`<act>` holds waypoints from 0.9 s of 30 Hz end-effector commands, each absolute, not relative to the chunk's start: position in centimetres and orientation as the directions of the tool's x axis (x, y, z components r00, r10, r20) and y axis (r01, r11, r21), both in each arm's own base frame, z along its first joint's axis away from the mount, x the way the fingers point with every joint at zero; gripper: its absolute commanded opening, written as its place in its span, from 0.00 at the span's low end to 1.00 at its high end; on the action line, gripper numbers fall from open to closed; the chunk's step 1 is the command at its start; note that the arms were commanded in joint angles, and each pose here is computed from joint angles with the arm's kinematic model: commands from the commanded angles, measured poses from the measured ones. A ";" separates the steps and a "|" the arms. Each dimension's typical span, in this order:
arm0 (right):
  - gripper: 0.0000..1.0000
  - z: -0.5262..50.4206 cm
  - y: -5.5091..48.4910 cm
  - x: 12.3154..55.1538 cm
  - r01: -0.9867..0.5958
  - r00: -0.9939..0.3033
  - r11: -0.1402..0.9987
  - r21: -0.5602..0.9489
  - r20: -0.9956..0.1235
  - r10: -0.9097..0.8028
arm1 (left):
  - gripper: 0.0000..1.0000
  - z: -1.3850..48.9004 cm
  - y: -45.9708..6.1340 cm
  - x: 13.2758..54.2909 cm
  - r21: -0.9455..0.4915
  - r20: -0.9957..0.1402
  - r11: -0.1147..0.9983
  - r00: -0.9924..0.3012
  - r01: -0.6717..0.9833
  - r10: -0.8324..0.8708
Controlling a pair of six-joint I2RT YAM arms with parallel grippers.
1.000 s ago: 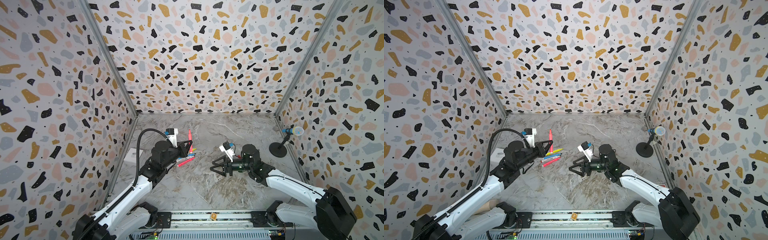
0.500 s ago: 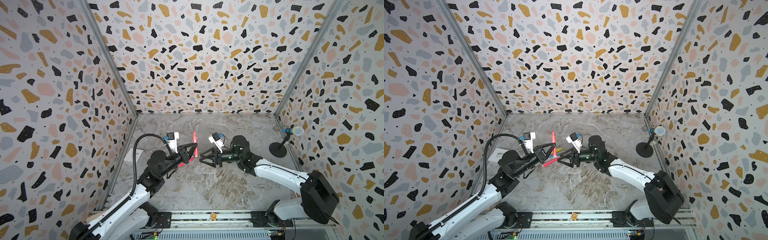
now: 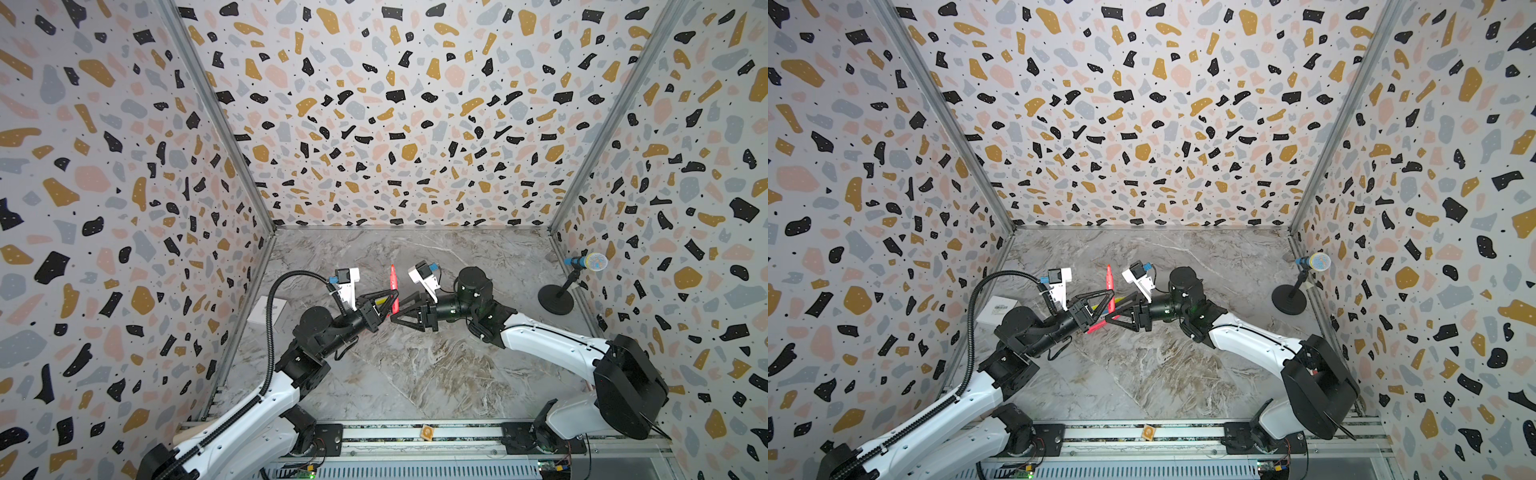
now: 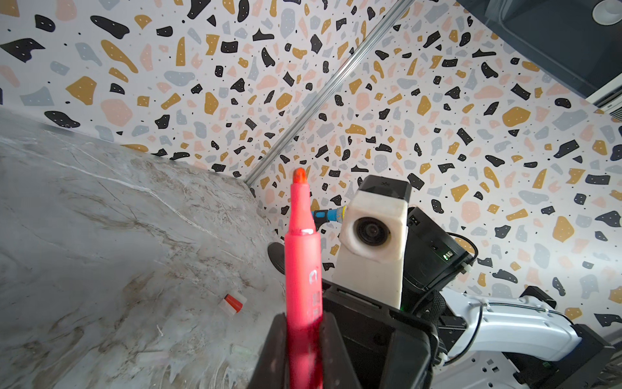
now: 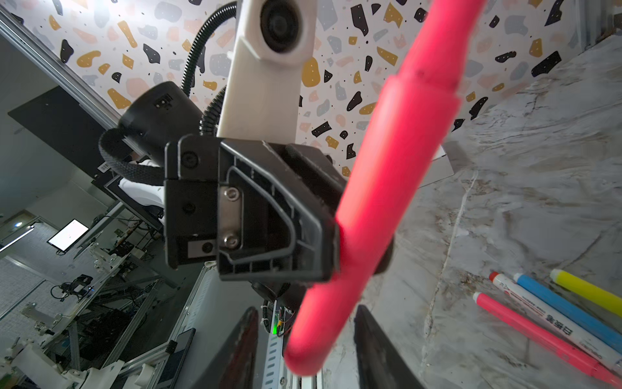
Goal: Insert pens into pen caps
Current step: Pick up the pen from the middle-left of the table.
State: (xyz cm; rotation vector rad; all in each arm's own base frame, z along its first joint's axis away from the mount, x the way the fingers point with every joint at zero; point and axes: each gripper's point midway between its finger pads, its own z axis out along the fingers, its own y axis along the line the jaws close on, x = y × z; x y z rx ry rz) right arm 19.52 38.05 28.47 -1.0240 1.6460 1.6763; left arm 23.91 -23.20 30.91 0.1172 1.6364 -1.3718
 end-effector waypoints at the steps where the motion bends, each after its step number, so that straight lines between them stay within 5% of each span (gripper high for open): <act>1: 0.42 30.6 38.3 19.6 -0.850 -0.507 -0.114 0.514 -0.858 -0.081 | 0.05 32.7 -23.2 23.1 -0.684 -0.710 0.319 -0.497 0.656 -0.498; 14: 0.07 30.2 38.2 19.9 -0.860 -0.498 -0.072 0.505 -0.862 -0.092 | 0.08 32.6 -23.7 22.2 -0.663 -0.731 0.304 -0.505 0.684 -0.458; 20: 0.01 30.2 37.3 19.8 -0.876 -0.479 -0.021 0.482 -0.873 -0.093 | 0.51 33.3 -24.1 21.1 -0.637 -0.753 0.271 -0.507 0.722 -0.420; 27: 0.00 31.5 34.7 20.1 -0.899 -0.432 0.102 0.425 -0.901 -0.049 | 0.67 33.6 -25.1 19.8 -0.609 -0.781 0.223 -0.524 0.761 -0.340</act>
